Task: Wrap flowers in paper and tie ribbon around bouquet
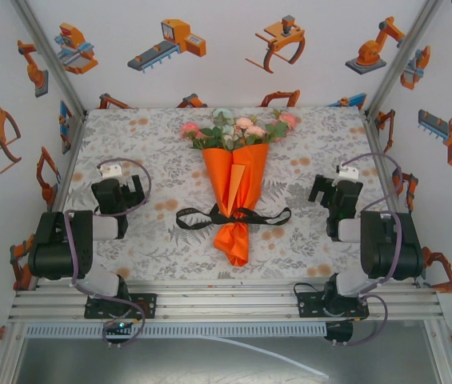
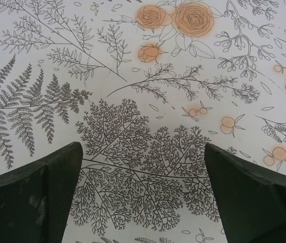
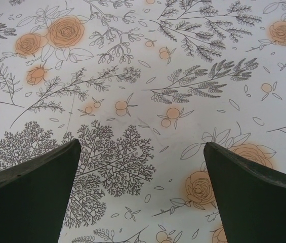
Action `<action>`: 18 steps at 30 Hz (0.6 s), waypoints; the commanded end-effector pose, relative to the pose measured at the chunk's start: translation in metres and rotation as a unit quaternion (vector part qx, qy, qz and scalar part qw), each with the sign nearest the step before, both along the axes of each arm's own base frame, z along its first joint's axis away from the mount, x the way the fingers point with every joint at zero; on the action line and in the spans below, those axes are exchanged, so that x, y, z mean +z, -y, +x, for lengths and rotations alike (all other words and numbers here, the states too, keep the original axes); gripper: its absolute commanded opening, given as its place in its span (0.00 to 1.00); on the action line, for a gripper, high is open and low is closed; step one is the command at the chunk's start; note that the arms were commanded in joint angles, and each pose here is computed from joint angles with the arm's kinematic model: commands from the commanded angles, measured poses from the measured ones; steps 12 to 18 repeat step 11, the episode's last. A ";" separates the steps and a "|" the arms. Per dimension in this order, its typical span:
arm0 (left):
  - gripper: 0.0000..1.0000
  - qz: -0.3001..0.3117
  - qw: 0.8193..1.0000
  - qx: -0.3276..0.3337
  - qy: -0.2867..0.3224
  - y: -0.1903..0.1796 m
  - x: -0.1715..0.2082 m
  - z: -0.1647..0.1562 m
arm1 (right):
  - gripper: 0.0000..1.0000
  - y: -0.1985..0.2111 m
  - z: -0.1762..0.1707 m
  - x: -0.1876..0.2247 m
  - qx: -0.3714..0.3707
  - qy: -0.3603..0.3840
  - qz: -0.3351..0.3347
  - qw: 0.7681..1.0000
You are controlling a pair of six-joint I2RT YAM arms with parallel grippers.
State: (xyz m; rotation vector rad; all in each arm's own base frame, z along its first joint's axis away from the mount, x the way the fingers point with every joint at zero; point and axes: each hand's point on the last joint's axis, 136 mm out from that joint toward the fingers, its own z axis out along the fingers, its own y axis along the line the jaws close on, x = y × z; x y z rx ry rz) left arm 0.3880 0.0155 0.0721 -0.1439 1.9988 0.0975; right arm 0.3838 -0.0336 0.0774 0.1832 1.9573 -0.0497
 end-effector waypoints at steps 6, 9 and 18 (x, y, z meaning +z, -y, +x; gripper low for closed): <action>0.97 0.006 0.999 -0.019 0.026 0.006 0.017 0.009 | 0.99 -0.008 0.012 0.010 0.031 0.008 -0.013 0.999; 0.97 0.005 0.999 -0.019 0.026 0.006 0.017 0.009 | 0.99 -0.008 0.011 0.010 0.031 0.008 -0.014 0.999; 0.97 0.005 0.999 -0.019 0.026 0.006 0.017 0.009 | 0.99 -0.008 0.011 0.010 0.031 0.011 -0.014 0.999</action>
